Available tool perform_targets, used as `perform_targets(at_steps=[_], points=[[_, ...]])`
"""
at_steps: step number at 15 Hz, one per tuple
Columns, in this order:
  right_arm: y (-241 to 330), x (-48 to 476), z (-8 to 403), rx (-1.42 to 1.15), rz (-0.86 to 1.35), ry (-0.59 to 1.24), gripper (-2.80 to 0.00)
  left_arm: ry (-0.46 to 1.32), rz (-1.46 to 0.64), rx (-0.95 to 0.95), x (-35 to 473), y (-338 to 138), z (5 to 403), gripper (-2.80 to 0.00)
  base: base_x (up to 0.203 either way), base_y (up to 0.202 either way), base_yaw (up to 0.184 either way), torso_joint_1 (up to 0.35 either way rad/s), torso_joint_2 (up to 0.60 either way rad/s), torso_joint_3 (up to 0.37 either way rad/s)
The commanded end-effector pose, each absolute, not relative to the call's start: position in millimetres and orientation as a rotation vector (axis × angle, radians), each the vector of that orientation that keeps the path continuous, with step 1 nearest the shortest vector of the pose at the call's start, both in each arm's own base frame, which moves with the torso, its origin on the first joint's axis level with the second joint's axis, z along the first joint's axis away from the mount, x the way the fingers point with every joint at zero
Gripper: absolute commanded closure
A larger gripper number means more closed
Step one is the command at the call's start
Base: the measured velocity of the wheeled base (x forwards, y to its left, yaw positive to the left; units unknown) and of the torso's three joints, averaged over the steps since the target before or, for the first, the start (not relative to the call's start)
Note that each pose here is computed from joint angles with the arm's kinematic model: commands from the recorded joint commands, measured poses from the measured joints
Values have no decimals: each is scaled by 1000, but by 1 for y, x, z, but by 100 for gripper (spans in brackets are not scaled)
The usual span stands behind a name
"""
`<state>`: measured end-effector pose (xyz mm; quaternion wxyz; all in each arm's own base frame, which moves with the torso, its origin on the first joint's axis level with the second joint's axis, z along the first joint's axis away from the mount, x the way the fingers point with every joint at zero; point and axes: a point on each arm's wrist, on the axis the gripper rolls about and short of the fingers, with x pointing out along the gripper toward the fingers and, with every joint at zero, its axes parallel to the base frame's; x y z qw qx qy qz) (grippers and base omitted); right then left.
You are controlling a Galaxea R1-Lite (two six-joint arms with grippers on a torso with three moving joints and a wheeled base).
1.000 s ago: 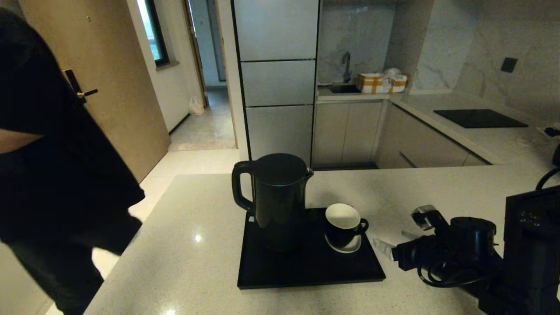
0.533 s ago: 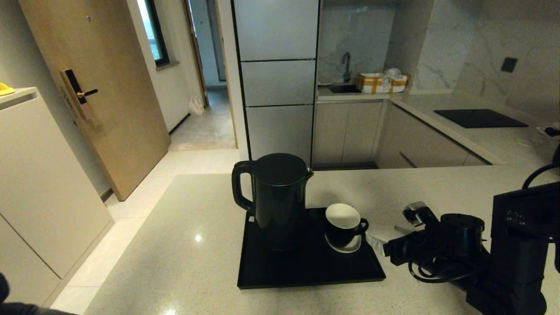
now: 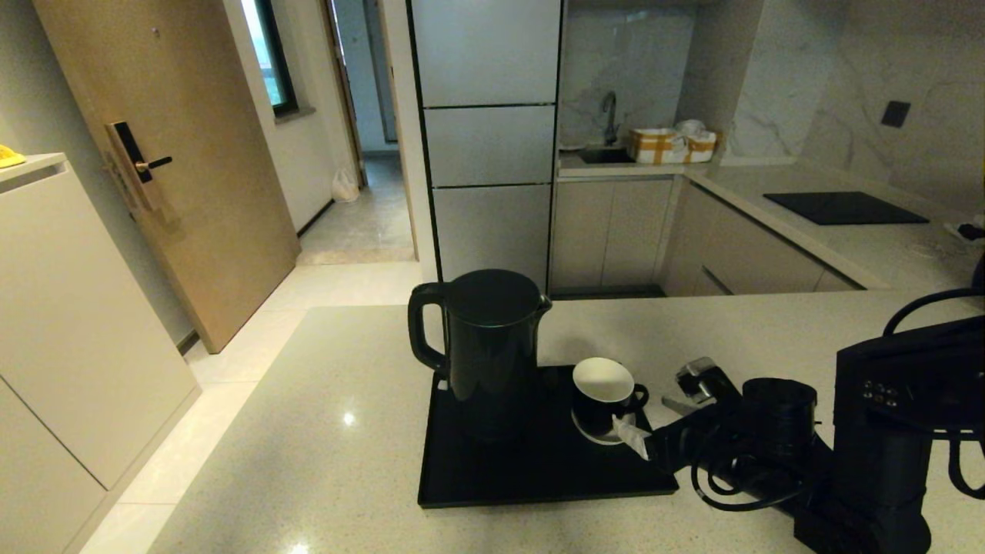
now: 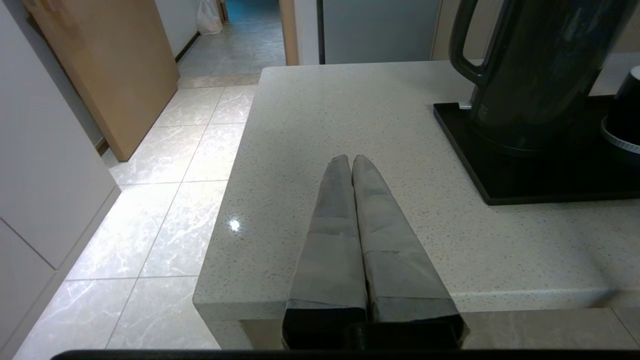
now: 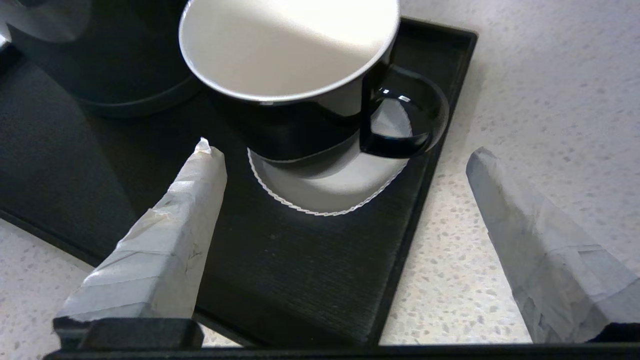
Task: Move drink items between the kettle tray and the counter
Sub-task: Pick up the tea cup
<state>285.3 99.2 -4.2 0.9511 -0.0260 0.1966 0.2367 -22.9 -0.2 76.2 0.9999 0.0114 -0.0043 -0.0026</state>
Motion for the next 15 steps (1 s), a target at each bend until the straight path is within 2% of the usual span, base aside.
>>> perform_targets(at_steps=[1,9,15], points=[[98,288,-5,-51,476,391,-280,-8,-5,23,-23,0,76,0,0,0,0,0,0,0],[96,281,0,-53,473,394,-280,-8,-5,23,-23,0,76,0,0,0,0,0,0,0],[95,253,13,-61,499,420,-280,-8,-5,23,-23,0,76,0,0,0,0,0,0,0]])
